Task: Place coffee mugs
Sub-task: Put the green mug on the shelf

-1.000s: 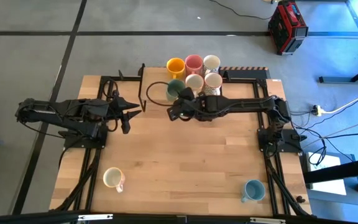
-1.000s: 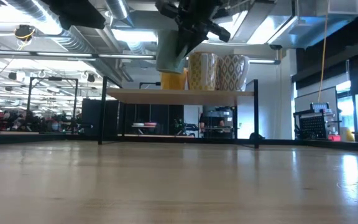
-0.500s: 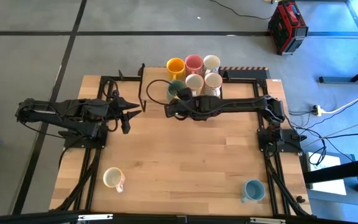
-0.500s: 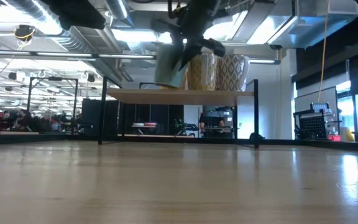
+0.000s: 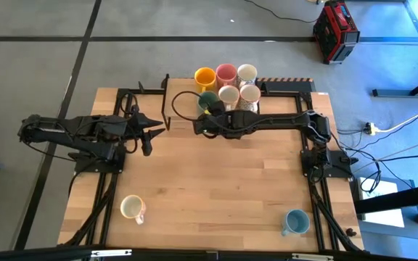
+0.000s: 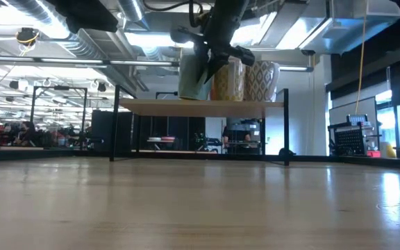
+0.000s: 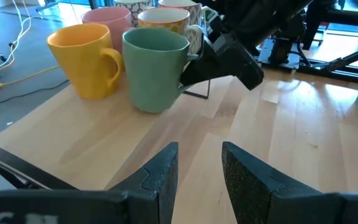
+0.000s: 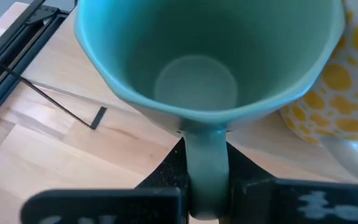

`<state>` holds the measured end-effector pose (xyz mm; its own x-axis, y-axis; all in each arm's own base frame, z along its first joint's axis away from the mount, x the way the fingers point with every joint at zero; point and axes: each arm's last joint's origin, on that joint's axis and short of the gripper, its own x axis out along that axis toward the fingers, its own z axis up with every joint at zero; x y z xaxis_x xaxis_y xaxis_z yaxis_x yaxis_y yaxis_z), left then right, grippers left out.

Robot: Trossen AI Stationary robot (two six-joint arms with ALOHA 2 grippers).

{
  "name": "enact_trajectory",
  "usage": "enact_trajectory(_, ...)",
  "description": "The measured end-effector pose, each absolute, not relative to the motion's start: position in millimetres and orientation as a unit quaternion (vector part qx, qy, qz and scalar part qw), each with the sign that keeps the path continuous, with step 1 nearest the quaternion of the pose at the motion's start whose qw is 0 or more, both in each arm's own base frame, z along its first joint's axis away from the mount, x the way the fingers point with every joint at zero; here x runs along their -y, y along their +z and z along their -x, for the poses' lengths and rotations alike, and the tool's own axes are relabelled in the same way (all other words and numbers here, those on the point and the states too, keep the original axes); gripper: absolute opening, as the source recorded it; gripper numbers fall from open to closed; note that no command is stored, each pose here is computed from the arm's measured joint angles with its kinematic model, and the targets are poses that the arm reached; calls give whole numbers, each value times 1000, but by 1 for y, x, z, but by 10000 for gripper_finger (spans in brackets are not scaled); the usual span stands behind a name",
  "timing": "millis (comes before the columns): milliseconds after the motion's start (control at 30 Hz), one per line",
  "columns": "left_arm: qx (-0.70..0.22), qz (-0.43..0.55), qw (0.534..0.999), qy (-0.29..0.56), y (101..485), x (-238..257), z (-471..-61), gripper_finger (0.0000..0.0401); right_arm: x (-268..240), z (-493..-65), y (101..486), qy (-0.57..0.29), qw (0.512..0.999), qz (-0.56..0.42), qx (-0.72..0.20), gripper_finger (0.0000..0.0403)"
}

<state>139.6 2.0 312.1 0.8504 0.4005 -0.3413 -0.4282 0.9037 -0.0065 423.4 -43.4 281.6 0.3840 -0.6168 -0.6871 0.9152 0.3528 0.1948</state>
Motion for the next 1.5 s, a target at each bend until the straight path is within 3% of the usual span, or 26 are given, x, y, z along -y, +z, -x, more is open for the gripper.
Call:
enact_trajectory(500,-168,41,961,215,312,-2,-140,118,49,-426,279,-500,777,-291,-248,29)
enact_trajectory(1200,-169,42,962,212,312,-2,-140,118,49,-428,281,-506,781,-288,-227,113)
enact_trajectory(1500,-169,41,962,212,312,-2,-140,118,50,-428,281,-518,780,-279,-213,122)
